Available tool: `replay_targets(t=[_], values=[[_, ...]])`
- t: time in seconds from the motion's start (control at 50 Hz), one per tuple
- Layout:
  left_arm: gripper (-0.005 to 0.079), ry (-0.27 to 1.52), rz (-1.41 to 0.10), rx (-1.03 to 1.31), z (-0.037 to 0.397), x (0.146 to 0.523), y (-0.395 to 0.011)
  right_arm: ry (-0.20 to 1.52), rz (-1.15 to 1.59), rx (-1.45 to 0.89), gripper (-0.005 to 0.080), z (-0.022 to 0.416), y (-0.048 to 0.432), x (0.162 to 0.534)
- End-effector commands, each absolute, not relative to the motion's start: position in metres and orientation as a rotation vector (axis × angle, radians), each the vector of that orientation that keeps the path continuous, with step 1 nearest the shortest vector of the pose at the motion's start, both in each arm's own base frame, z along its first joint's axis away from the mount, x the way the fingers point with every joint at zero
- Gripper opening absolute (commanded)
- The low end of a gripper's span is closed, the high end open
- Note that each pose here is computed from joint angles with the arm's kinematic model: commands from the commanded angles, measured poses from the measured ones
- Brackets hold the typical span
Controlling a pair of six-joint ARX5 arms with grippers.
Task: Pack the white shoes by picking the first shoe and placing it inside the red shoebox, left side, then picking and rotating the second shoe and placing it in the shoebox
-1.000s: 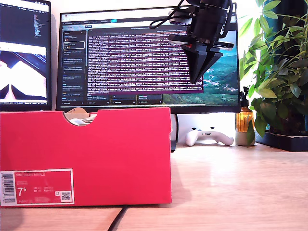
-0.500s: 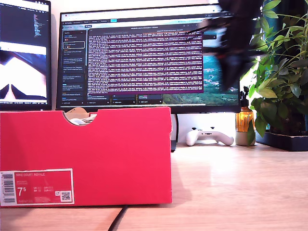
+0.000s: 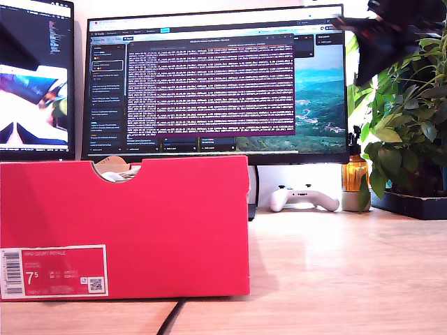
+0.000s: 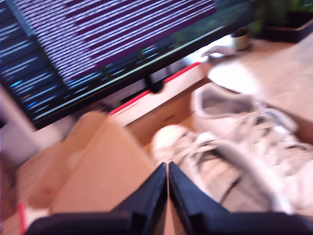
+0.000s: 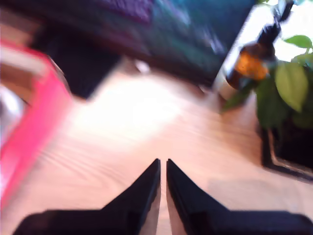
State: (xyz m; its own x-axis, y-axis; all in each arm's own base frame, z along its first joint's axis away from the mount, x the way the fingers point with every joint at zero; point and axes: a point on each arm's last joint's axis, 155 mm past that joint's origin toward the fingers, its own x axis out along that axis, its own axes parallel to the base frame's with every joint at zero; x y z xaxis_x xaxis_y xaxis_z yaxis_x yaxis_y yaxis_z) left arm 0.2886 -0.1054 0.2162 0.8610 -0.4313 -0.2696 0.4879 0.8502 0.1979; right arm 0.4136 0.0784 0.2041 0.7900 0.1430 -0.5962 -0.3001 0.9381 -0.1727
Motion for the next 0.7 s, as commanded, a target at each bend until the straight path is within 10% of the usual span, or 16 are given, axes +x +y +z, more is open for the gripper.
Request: replay_targets(t=[0.0, 0.68], values=[[-0.0019, 0.203, -0.461, 0.239, 0.221, 0.289, -0.098, 0.589, 0.234, -0.282, -0.0010, 0.198, 0.072, 0.406], [-0.0019, 0.152, -0.255, 0.111, 0.182, 0.292, -0.046, 0.488, 0.045, -0.132, -0.0010, 0.140, -0.015, 0.357]])
